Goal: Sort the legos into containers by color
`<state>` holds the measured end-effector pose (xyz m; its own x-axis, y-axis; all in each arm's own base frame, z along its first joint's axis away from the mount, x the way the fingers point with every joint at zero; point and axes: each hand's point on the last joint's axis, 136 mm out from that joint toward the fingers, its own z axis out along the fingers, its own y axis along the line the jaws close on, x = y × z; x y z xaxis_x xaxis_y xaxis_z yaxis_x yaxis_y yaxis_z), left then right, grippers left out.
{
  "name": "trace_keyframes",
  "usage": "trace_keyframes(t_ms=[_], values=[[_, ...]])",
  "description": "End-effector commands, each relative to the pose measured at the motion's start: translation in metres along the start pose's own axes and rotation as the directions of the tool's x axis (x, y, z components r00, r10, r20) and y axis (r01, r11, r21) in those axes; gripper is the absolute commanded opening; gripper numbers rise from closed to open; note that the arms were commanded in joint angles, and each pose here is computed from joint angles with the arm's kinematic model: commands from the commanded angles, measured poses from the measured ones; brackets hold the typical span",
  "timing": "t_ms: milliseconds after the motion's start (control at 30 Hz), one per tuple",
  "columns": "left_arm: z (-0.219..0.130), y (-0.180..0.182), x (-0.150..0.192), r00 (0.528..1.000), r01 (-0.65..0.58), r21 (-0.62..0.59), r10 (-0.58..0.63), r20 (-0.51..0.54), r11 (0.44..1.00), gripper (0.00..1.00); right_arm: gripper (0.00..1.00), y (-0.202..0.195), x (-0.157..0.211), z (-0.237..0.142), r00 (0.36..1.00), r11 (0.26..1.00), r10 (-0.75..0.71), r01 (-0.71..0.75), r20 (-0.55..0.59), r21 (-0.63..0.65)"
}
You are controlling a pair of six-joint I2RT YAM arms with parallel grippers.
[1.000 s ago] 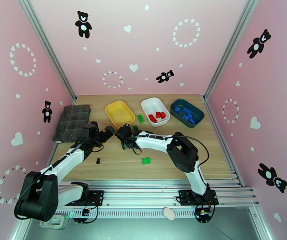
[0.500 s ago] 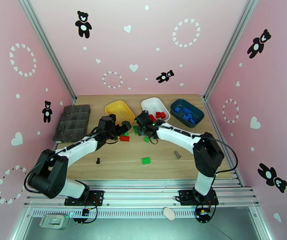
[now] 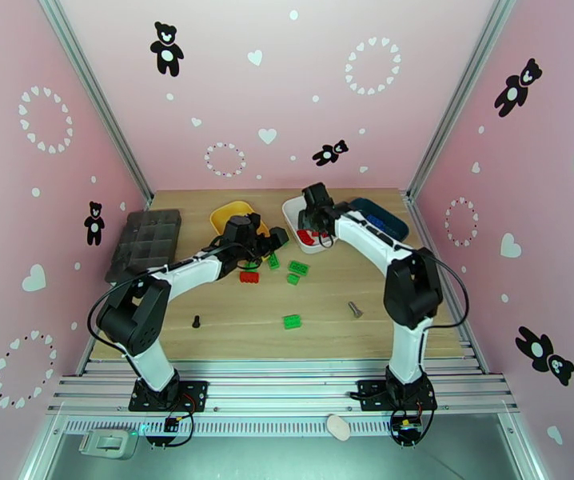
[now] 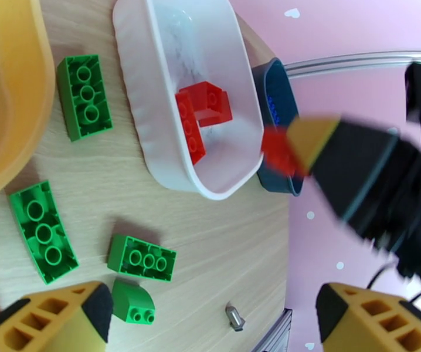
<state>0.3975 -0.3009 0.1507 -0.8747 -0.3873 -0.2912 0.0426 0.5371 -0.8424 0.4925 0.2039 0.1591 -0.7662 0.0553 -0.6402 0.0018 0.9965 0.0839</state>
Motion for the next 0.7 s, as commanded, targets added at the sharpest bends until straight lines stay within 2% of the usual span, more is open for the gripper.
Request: trace_keyframes(t_ms=[0, 133, 300, 667], values=[[-0.006, -0.024, -0.008, 0.999, -0.032, 0.047, 0.031, 0.013, 0.998, 0.97, 0.67, -0.002, 0.001, 0.012, 0.998, 1.000, -0.024, 0.024, -0.060, 0.003], [-0.021, -0.027, -0.010, 0.997, -0.072, 0.012, 0.071, 0.044, 0.997, 0.97, 0.76, 0.001, -0.005, 0.012, 0.998, 0.999, -0.032, 0.032, -0.057, -0.006], [-0.040, -0.024, -0.010, 0.991, -0.109, -0.035, 0.111, 0.079, 0.993, 0.98, 0.79, 0.003, -0.004, -0.001, 0.998, 0.999, -0.033, 0.032, -0.045, -0.029], [-0.082, 0.008, -0.011, 0.968, -0.145, -0.227, 0.185, 0.166, 0.963, 0.98, 0.75, 0.040, 0.016, -0.045, 0.991, 0.986, -0.134, 0.134, 0.000, -0.096]])
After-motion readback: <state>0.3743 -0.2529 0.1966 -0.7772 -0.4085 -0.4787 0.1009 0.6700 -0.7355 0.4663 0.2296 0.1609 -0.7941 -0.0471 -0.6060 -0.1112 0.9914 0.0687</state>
